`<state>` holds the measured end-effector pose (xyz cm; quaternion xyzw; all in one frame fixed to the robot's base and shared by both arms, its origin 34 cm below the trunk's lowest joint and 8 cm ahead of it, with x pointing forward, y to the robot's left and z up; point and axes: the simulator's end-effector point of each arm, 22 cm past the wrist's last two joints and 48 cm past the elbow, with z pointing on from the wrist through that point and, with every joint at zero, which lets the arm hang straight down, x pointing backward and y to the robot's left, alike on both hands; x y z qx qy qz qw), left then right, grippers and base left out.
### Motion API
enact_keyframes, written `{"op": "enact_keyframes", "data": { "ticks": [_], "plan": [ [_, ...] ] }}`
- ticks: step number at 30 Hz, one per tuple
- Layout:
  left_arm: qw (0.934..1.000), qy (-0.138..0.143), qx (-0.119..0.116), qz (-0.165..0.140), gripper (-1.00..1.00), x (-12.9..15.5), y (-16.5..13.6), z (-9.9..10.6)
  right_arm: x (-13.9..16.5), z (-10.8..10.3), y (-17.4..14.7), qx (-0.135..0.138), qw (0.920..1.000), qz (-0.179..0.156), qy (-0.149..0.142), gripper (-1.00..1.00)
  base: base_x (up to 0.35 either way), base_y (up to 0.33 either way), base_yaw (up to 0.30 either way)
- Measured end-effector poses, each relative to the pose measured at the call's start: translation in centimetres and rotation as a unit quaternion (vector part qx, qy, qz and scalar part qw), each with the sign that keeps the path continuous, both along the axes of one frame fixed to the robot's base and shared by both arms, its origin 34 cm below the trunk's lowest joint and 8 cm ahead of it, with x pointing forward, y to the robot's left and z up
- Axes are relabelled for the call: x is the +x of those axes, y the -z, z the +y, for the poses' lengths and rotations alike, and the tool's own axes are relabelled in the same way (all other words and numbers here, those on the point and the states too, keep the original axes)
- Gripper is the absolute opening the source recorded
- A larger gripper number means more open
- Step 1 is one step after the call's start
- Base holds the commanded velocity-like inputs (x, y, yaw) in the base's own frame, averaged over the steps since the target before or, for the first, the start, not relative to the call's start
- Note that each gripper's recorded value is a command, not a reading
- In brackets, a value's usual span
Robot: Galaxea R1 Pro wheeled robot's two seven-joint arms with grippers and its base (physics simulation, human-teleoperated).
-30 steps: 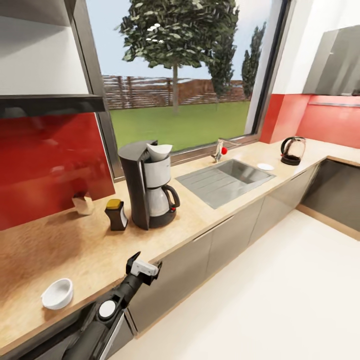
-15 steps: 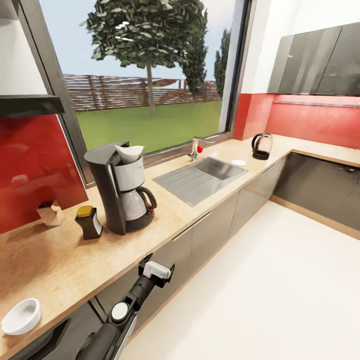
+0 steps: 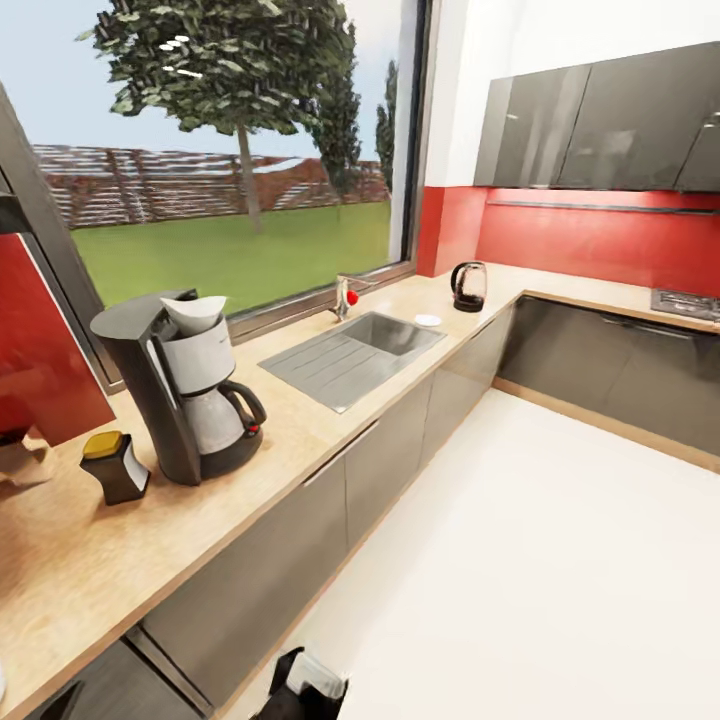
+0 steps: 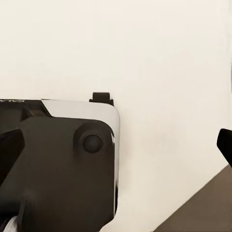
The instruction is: Set up a coffee station on the kitchen countertop: keep the coffee maker on the countertop, move the bottle of coffee from the kitchen shelf to the counter next to the coffee maker, place a paper coffee filter on top of the coffee maker, put the saucer next to the coffee maker with the coffee cup on the saucer, and place the electric kettle next to the coffee maker.
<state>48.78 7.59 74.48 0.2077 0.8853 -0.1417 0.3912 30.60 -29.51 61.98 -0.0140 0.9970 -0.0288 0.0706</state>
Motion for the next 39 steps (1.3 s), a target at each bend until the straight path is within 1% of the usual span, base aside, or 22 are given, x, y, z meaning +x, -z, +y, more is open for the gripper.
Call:
{"op": "enact_keyframes", "data": {
  "ticks": [1, 2, 4, 5, 6, 7, 8, 9, 10, 11, 12, 13, 15, 16, 18, 19, 20, 21, 22, 24, 28, 39],
  "plan": [
    [0.9996, -0.001, 0.010, 0.025, 1.00, -1.8, 1.7, 0.8, 0.4, -0.1, -0.1, -0.001, 1.0000, -0.004, 0.000, 1.00, 0.000, 0.000, -0.300],
    [0.9977, -0.005, 0.029, 0.060, 1.00, -4.5, 4.1, 2.4, 1.2, -0.4, -0.2, -0.002, 0.9999, -0.012, -0.001, 1.00, 0.000, 0.000, -0.300],
    [0.9917, -0.016, 0.065, 0.110, 1.00, -8.6, 7.2, 5.6, 2.0, -0.6, -0.4, -0.003, 0.9998, -0.021, -0.001, 1.00, 0.000, 0.000, -0.300],
    [0.9874, -0.024, 0.086, 0.131, 1.00, -10.5, 8.5, 7.2, 2.2, -0.6, -0.5, -0.003, 0.9997, -0.023, -0.001, 1.00, 0.000, 0.000, -0.300],
    [0.9848, -0.028, 0.097, 0.141, 1.00, -11.4, 9.1, 8.1, 2.3, -0.6, -0.5, -0.003, 0.9997, -0.024, -0.001, 1.00, 0.000, 0.000, -0.300],
    [0.9791, -0.038, 0.120, 0.160, 1.00, -13.3, 10.1, 9.8, 2.4, -0.6, -0.5, -0.003, 0.9997, -0.025, -0.001, 1.00, 0.000, 0.000, -0.299],
    [0.9757, -0.043, 0.132, 0.170, 1.00, -14.3, 10.5, 10.7, 2.4, -0.6, -0.5, -0.003, 0.9997, -0.025, -0.001, 1.00, 0.000, 0.000, -0.297],
    [0.9686, -0.053, 0.154, 0.188, 1.00, -16.3, 11.3, 12.3, 2.5, -0.6, -0.5, -0.002, 0.9997, -0.026, -0.001, 1.00, 0.000, 0.000, -0.205],
    [0.9513, -0.072, 0.201, 0.222, 1.00, -20.3, 12.4, 15.5, 2.6, -0.4, -0.5, -0.001, 0.9996, -0.027, 0.000, 1.00, 0.000, 0.000, -0.105],
    [0.9374, -0.078, 0.224, 0.255, 1.00, -24.1, 12.9, 17.1, 2.8, -0.2, -0.6, 0.001, 0.9995, -0.030, 0.001, 1.00, 0.000, 0.000, -0.067],
    [0.9310, -0.086, 0.231, 0.269, 1.00, -26.0, 13.1, 17.6, 3.3, 0.0, -0.7, 0.002, 0.9994, -0.035, 0.000, 1.00, 0.000, 0.000, -0.054],
    [0.9279, -0.091, 0.233, 0.277, 1.00, -26.8, 13.1, 17.8, 3.6, 0.2, -0.8, 0.003, 0.9993, -0.038, -0.001, 1.00, 0.000, 0.000, -0.028],
    [0.9110, -0.139, 0.245, 0.301, 1.00, -29.7, 13.0, 18.9, 4.7, 0.6, -1.0, 0.007, 0.9987, -0.050, -0.003, 1.00, 0.000, 0.000, -0.013],
    [0.9082, -0.147, 0.248, 0.303, 1.00, -29.9, 13.0, 19.2, 4.8, 0.6, -1.0, 0.007, 0.9987, -0.051, -0.004, 1.00, 0.000, 0.000, -0.007],
    [0.8964, -0.177, 0.259, 0.313, 1.00, -30.9, 12.8, 20.2, 4.9, 0.3, -1.1, 0.006, 0.9986, -0.053, -0.004, 1.00, 0.000, 0.000, -0.003],
    [0.8919, -0.184, 0.262, 0.319, 1.00, -31.5, 12.8, 20.4, 4.9, 0.2, -1.1, 0.005, 0.9986, -0.053, -0.004, 1.00, 0.000, 0.000, 0.000],
    [0.8816, -0.188, 0.270, 0.339, 1.00, -33.0, 12.8, 20.8, 4.9, 0.1, -1.1, 0.004, 0.9986, -0.052, -0.005, 1.00, 0.000, 0.000, 0.000],
    [0.8757, -0.186, 0.275, 0.351, 1.00, -33.9, 12.7, 20.9, 4.9, 0.0, -1.1, 0.004, 0.9986, -0.052, -0.005, 1.00, 0.000, 0.000, 0.000],
    [0.8728, -0.185, 0.277, 0.357, 1.00, -34.3, 12.7, 21.0, 4.9, 0.0, -1.1, 0.004, 0.9986, -0.052, -0.005, 1.00, 0.000, 0.000, 0.000],
    [0.8626, -0.181, 0.286, 0.376, 1.00, -35.7, 12.6, 21.3, 4.9, 0.0, -1.1, 0.003, 0.9986, -0.052, -0.005, 1.00, 0.000, 0.000, 0.000],
    [0.8527, -0.176, 0.295, 0.394, 1.00, -37.1, 12.5, 21.8, 4.8, -0.1, -1.1, 0.002, 0.9987, -0.051, -0.003, 1.00, 0.000, 0.000, 0.000],
    [0.8510, -0.171, 0.294, 0.400, 1.00, -37.7, 12.4, 21.2, 4.2, 0.5, -0.9, 0.005, 0.9989, -0.045, -0.004, 1.00, 0.000, 0.000, -0.024]
  ]
}}
